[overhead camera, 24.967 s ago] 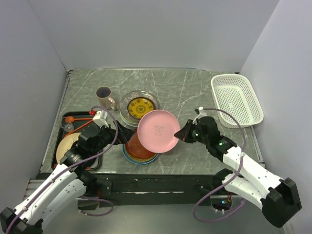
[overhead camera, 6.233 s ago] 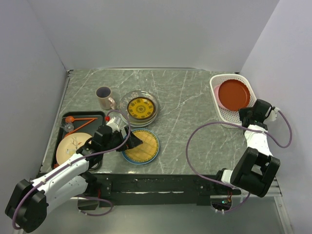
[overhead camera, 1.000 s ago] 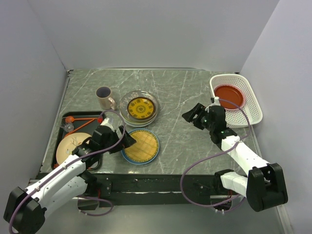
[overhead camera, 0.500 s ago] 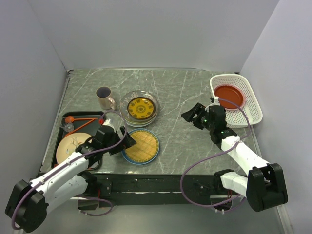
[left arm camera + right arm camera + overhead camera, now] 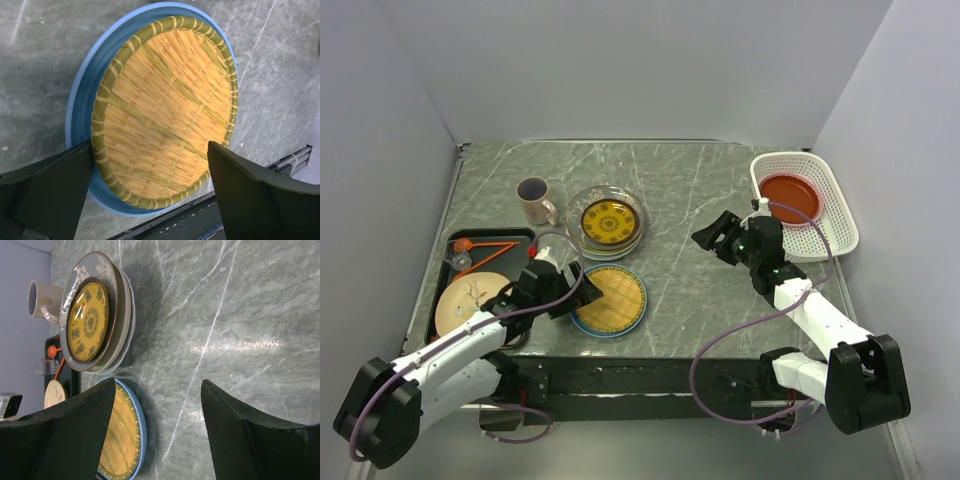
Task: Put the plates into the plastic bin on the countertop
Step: Pick up the plate at the center of the board, then place the plate in the plastic bin.
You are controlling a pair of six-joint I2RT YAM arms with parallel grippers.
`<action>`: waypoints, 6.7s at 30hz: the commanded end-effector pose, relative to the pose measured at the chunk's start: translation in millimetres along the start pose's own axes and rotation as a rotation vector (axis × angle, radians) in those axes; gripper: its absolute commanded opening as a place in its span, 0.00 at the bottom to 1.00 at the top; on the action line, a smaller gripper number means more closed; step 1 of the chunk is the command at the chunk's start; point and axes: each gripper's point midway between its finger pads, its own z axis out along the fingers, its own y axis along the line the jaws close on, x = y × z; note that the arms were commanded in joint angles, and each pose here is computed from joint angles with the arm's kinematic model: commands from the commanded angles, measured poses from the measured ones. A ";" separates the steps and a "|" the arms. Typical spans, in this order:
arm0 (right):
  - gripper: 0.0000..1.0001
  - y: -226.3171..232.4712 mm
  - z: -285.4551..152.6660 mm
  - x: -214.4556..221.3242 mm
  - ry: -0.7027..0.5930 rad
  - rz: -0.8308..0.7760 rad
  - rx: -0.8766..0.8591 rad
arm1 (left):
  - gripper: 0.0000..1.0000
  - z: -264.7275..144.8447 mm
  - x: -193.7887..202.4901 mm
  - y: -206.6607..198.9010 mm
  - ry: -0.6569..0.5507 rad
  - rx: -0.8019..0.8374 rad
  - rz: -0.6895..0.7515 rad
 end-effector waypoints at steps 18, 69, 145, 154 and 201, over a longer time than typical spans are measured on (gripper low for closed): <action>0.77 17.0 -2.2 13.2 0.051 0.000 -0.111 | 0.76 11.9 11.0 0.6 0.021 0.058 0.004; 0.92 43.7 -20.4 67.5 0.215 -0.010 -0.466 | 0.01 -79.6 -49.0 -86.2 -0.238 0.394 -0.029; 0.00 98.6 -34.2 141.5 0.457 0.052 -0.726 | 0.01 -94.4 -42.1 -117.1 -0.213 0.612 -0.036; 0.00 99.0 -34.7 136.8 0.432 0.007 -0.695 | 0.08 -94.3 -43.7 -112.9 -0.225 0.585 -0.029; 0.00 53.8 -42.5 94.4 0.260 -0.031 -0.344 | 0.99 -56.1 -49.7 -118.1 -0.189 0.519 0.068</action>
